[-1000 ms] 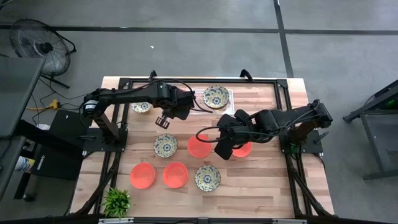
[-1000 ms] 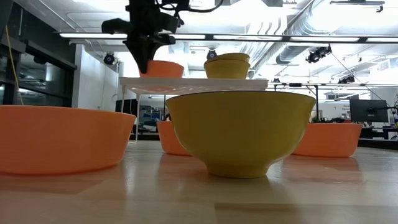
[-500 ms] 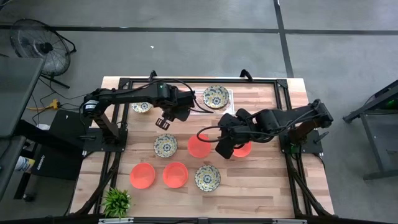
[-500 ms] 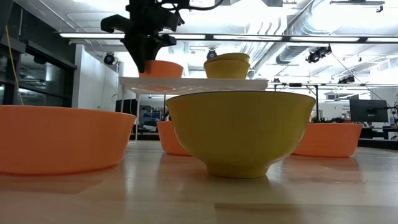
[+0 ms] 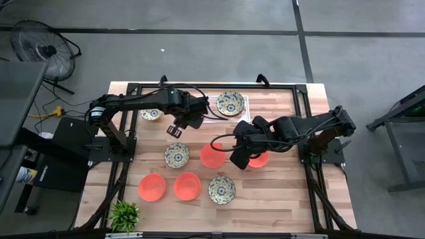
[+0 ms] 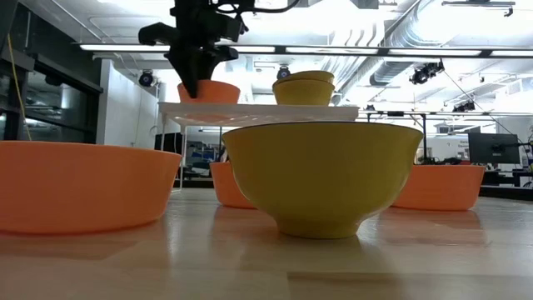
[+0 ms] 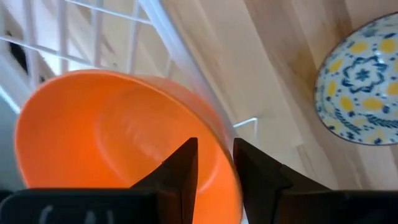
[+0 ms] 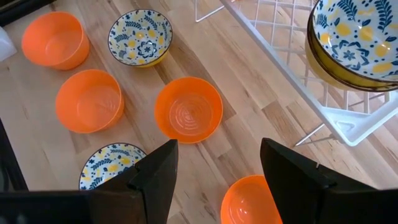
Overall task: Pick & Place Mini bowls
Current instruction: Put the orange bowl on the shelf, then stack the white patterned bowl on the other white patterned bowls on the shelf
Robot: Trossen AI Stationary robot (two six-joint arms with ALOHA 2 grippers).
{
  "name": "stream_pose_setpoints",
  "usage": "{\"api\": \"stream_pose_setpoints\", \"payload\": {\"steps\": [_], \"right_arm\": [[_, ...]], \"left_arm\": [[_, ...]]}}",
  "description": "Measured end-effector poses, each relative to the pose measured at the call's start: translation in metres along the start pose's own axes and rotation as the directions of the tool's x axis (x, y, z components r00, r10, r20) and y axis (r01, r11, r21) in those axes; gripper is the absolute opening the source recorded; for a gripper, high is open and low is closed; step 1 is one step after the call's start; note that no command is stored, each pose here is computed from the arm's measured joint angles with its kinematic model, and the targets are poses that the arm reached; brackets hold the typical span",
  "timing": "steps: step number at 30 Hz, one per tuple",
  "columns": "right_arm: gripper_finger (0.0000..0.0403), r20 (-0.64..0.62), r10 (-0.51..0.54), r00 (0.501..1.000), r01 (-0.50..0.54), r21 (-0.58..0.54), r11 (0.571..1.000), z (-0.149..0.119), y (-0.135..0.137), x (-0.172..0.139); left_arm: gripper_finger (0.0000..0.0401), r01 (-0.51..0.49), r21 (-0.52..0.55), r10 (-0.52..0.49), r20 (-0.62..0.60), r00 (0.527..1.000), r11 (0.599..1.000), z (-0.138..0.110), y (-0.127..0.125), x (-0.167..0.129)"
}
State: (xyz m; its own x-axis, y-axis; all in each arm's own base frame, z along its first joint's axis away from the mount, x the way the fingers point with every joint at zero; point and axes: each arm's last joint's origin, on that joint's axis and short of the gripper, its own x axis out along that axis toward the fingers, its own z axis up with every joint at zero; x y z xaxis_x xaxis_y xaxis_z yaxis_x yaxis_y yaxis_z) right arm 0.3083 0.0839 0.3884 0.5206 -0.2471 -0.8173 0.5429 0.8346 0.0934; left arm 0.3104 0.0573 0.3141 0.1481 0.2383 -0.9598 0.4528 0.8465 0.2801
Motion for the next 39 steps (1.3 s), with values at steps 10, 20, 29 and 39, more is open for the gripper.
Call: {"api": "stream_pose_setpoints", "payload": {"steps": [10, 20, 29, 39], "right_arm": [[0.0216, 0.000, 0.000, 1.000, 0.000, 0.007, 1.000, 0.000, 0.000, 0.000], [0.0216, 0.000, 0.000, 1.000, 0.000, 0.004, 1.000, 0.000, 0.000, 0.000], [0.0216, 0.002, -0.025, 1.000, 0.025, 0.017, 1.000, -0.001, -0.002, 0.000], [0.0216, 0.001, -0.052, 0.999, 0.052, 0.060, 0.997, -0.002, -0.004, 0.000]], "left_arm": [[0.0097, -0.058, 0.022, 0.056, 0.092, 0.994, 0.998, 0.005, 0.010, -0.024], [0.0097, -0.110, 0.027, 0.106, 0.118, 0.987, 0.994, 0.004, 0.015, -0.044], [0.0097, -0.007, -0.092, 0.026, 0.212, 0.977, 0.996, -0.014, 0.015, -0.064], [0.0097, 0.002, -0.288, 0.062, 0.212, 0.975, 0.958, -0.067, 0.021, -0.090]]}}
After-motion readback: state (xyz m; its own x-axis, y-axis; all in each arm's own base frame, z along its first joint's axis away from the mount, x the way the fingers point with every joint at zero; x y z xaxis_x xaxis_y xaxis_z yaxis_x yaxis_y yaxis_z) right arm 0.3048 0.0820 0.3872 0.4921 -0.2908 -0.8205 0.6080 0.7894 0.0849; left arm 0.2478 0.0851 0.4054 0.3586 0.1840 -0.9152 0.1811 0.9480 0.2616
